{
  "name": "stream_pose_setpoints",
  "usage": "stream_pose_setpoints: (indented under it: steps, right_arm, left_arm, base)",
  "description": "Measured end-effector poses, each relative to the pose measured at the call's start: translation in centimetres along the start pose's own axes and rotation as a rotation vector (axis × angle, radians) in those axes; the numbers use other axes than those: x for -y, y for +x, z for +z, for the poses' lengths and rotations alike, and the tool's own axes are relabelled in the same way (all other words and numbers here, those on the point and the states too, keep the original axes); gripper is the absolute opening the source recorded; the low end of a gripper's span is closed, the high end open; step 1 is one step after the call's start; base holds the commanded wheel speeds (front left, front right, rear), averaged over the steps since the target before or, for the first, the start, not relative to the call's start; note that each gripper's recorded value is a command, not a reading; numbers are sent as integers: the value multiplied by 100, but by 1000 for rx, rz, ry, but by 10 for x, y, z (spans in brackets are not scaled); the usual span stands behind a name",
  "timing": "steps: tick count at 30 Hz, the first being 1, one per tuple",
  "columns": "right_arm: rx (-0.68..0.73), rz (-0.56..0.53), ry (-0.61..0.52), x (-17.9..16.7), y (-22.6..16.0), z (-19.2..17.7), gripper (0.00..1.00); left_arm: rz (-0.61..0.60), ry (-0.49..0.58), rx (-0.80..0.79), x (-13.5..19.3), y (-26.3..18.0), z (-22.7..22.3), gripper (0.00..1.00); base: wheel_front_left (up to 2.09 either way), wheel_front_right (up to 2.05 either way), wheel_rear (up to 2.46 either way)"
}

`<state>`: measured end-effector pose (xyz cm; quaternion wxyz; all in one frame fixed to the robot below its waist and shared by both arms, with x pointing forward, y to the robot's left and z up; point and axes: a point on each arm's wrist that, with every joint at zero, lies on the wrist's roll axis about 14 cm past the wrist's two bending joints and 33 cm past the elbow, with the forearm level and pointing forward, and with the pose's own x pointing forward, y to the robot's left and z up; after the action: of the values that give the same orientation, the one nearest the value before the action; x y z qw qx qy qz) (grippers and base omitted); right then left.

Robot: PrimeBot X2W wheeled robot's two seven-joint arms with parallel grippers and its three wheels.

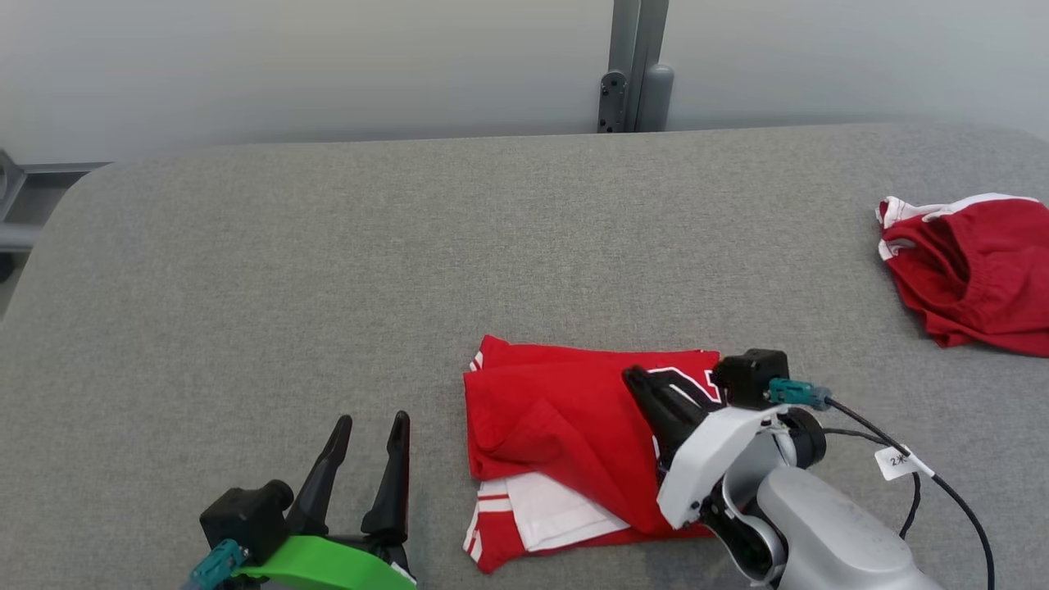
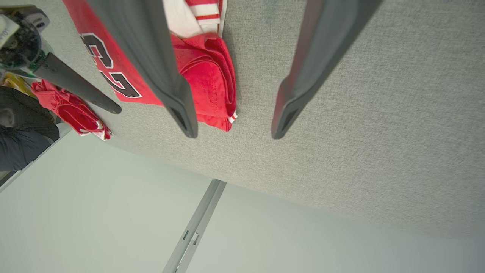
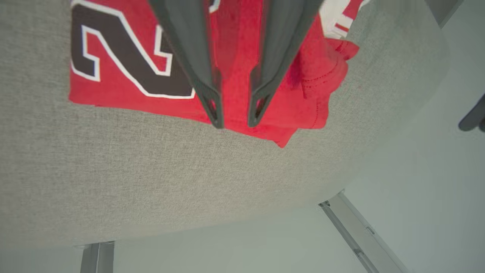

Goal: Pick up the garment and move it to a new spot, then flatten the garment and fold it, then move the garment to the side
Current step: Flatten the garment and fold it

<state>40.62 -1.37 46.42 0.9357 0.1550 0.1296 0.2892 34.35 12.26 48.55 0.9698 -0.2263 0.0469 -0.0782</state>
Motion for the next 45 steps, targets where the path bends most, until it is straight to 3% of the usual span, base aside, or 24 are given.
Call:
stream_pose_setpoints:
  steps: [10,22,27,34,35,36,37,38,45]
  right_arm:
    - [-182,58,-77,-11,0,-52,0]
    - [-281,288,-42,-99,1,-92,0]
    - [-199,278,-45,-92,6,-72,0]
    - [7,163,-73,-48,14,-8,1]
    - [52,134,-79,-38,13,6,30]
    - [102,108,-87,-29,12,22,47]
    - [146,77,-95,-20,8,35,79]
    - [172,45,-98,-11,3,41,100]
    - [315,-158,-116,33,-47,63,100]
  left_arm:
    - [53,-3,15,-14,-8,4,100]
    - [112,-1,55,-30,-20,15,100]
    - [118,0,63,-31,-20,17,100]
    - [91,9,59,-24,-13,16,100]
    - [85,18,58,-24,-12,16,100]
    - [82,27,59,-23,-11,17,100]
    - [78,42,61,-23,-9,18,100]
    - [79,55,65,-23,-7,20,100]
    - [61,126,89,-19,3,26,100]
  base:
    - [0,0,0]
    - [0,0,0]
    - [0,0,0]
    - [0,0,0]
    - [0,0,0]
    - [0,0,0]
    - [0,0,0]
    - [0,0,0]
    - [0,0,0]
